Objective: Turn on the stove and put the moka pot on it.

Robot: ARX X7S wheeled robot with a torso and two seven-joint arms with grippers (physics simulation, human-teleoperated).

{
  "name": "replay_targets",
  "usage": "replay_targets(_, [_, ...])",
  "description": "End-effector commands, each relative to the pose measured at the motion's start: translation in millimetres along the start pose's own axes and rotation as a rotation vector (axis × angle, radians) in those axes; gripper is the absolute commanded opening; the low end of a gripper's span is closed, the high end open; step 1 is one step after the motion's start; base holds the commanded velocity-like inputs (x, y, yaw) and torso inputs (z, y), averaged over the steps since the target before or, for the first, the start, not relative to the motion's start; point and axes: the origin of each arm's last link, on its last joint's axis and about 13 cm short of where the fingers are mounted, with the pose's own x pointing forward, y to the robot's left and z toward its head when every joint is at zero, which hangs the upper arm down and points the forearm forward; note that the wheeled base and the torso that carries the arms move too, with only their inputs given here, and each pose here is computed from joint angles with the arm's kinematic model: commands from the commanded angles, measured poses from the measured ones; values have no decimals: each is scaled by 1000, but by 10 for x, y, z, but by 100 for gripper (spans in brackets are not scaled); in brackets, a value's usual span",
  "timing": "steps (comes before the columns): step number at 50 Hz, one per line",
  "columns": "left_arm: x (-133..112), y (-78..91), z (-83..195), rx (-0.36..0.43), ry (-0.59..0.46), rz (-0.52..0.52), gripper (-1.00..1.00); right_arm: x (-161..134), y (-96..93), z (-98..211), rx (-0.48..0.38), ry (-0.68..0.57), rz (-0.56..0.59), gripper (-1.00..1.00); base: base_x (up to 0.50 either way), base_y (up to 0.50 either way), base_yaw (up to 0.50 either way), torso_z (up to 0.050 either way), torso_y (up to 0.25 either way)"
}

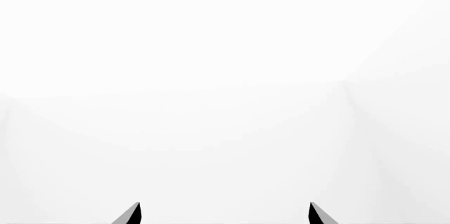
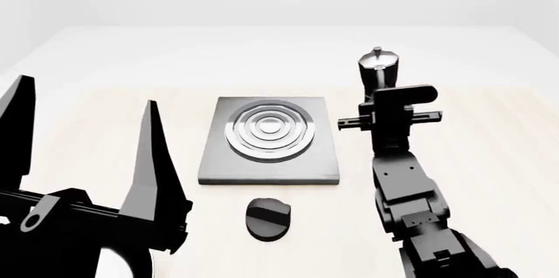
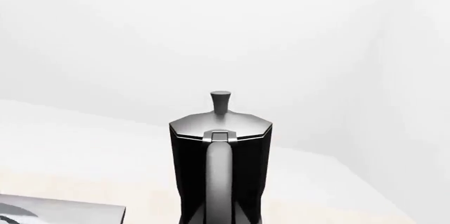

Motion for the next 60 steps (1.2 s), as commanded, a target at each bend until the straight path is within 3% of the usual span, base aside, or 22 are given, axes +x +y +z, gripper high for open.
replay_targets(1, [-3,-3,-31,-5,3,-1,100,169,46,310,-38,-69,-9,-100,0,0,0,0,0])
replay_targets(12, [1,2,-55,-9,10,-2,100,193,239,481,77,-123,74,-100,0,0,0,0,1])
replay_targets(18, [-7,10,-61,-9,11,-2,100,175,302,486,212,-105,105,-100,0,0,0,0,2])
replay_targets(27, [8,-1,-58,-12,14,-5,100,158,385,506,271,-92,135,-100,0,0,0,0,1])
replay_targets(28, [9,-1,-59,-11,15,-5,100,160,396,518,313,-85,147,-100,0,0,0,0,0])
replay_targets(30, [3,1,-64,-11,16,-5,100,140,441,512,283,-90,169,-100,0,0,0,0,0])
replay_targets(32, [-1,4,-64,-10,17,-4,100,136,466,525,326,-83,181,-100,0,0,0,8,5])
replay_targets(45, [0,0,-65,-16,17,-4,100,25,693,523,254,-100,273,-100,0,0,0,0,1])
replay_targets(60, [-3,0,-90,-3,45,13,100,-141,913,483,238,-120,378,-100,0,0,0,0,1])
